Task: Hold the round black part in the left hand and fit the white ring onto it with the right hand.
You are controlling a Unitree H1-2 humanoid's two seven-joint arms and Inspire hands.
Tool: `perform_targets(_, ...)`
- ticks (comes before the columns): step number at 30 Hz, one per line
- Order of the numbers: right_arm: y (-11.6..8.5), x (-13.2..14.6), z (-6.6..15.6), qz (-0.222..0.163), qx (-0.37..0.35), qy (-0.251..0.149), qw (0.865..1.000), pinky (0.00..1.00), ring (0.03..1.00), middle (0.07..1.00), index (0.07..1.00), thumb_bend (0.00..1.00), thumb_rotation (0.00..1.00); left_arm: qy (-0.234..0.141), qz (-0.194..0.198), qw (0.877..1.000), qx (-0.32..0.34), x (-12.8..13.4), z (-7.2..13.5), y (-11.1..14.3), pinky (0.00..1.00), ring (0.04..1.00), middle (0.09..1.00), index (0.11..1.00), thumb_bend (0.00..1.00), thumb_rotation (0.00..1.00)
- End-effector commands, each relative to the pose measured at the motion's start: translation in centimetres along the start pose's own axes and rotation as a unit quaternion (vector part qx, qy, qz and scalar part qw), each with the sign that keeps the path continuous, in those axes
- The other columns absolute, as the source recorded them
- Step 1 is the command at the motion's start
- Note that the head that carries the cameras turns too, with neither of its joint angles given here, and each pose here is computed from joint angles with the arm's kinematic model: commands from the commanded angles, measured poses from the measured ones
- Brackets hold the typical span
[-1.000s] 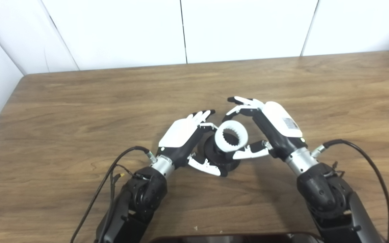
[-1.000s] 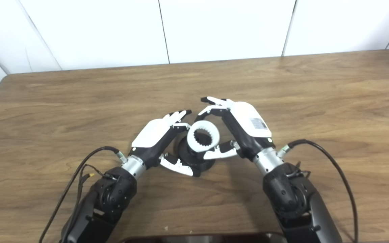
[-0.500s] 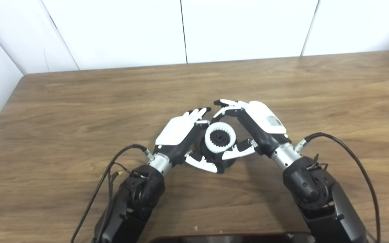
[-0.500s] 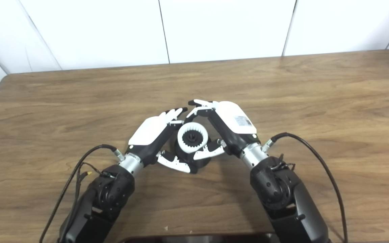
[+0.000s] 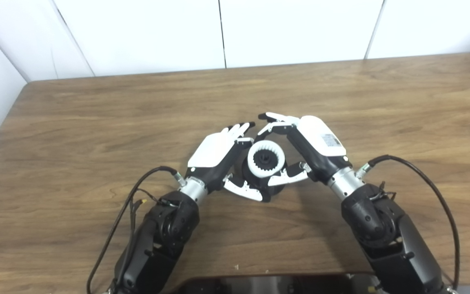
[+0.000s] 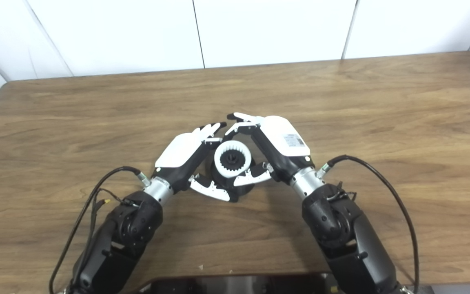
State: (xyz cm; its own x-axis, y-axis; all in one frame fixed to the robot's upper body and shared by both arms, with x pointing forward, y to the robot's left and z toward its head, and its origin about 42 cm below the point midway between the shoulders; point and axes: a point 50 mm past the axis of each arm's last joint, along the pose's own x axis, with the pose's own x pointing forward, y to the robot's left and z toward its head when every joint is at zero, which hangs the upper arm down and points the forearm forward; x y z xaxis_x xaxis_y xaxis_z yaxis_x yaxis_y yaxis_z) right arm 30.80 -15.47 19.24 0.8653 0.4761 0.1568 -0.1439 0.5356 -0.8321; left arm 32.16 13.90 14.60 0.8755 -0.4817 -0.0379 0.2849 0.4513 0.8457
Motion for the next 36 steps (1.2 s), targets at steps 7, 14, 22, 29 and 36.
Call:
perform_targets(7, 0.4, -0.3, -0.5, 0.036, -0.025, 0.016, 0.999, 0.86, 0.860, 0.887, 0.580, 0.66, 0.24, -0.031, 0.015, 0.999, 0.000, 0.5, 1.5, 1.3, 1.00, 1.000, 1.000, 0.610, 0.99, 0.37)
perform_targets(14, -1.0, 0.0, -0.4, 0.068, -0.032, 0.049, 0.996, 0.87, 0.946, 0.976, 0.850, 0.97, 0.56, -0.030, 0.012, 0.999, -0.001, 0.6, 1.4, 1.2, 1.00, 1.000, 1.000, 0.603, 0.98, 0.28)
perform_targets(22, -1.5, 0.0, -0.3, 0.071, -0.032, 0.052, 0.996, 0.89, 0.958, 0.988, 0.868, 1.00, 0.65, -0.029, 0.013, 0.999, -0.004, 0.6, 1.4, 1.4, 1.00, 1.000, 1.000, 0.603, 0.99, 0.32)
perform_targets(29, -2.0, 0.1, -0.4, 0.065, -0.033, 0.052, 0.996, 0.90, 0.954, 0.984, 0.857, 1.00, 0.64, -0.028, 0.014, 0.999, -0.004, 0.6, 1.4, 1.6, 1.00, 1.000, 1.000, 0.607, 1.00, 0.32)
perform_targets(36, -4.4, -1.3, -2.2, 0.052, -0.026, 0.060, 0.996, 0.89, 0.957, 0.996, 0.908, 1.00, 0.65, -0.028, 0.016, 0.999, 0.001, 0.7, 1.3, 1.6, 1.00, 1.000, 1.000, 0.609, 0.99, 0.37)
